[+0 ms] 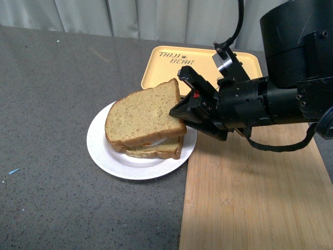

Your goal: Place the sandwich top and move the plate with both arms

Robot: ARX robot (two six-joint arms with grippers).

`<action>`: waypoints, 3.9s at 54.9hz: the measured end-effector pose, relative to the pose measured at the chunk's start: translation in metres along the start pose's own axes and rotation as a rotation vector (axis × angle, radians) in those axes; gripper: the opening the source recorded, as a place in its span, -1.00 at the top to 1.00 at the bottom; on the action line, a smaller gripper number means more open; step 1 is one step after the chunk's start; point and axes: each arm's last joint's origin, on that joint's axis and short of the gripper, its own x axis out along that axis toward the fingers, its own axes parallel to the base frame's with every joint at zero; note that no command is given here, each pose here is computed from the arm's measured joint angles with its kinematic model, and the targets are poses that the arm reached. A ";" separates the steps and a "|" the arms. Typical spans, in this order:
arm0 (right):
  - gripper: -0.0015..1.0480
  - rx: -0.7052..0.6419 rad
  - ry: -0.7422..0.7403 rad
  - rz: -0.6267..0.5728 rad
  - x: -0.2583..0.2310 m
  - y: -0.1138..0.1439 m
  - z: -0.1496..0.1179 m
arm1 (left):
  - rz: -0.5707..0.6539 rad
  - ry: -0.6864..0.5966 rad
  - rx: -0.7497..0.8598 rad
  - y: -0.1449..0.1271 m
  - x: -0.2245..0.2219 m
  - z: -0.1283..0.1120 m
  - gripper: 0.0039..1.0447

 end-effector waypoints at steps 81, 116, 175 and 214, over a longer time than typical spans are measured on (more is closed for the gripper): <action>0.98 -0.678 -1.010 -0.619 -0.231 0.004 -0.104 | 0.000 0.001 0.000 0.000 0.000 0.000 -0.88; 0.98 -0.687 -1.026 -0.610 -0.247 0.013 -0.131 | 0.000 0.001 0.000 0.000 0.000 0.000 -0.88; 0.98 -0.689 -1.026 -0.608 -0.257 0.015 -0.158 | 0.000 0.001 0.000 0.000 0.000 0.000 -0.88; -0.82 -0.689 -1.025 -0.608 -0.257 0.015 -0.158 | -0.106 0.537 -0.578 -0.009 0.064 -0.021 -0.88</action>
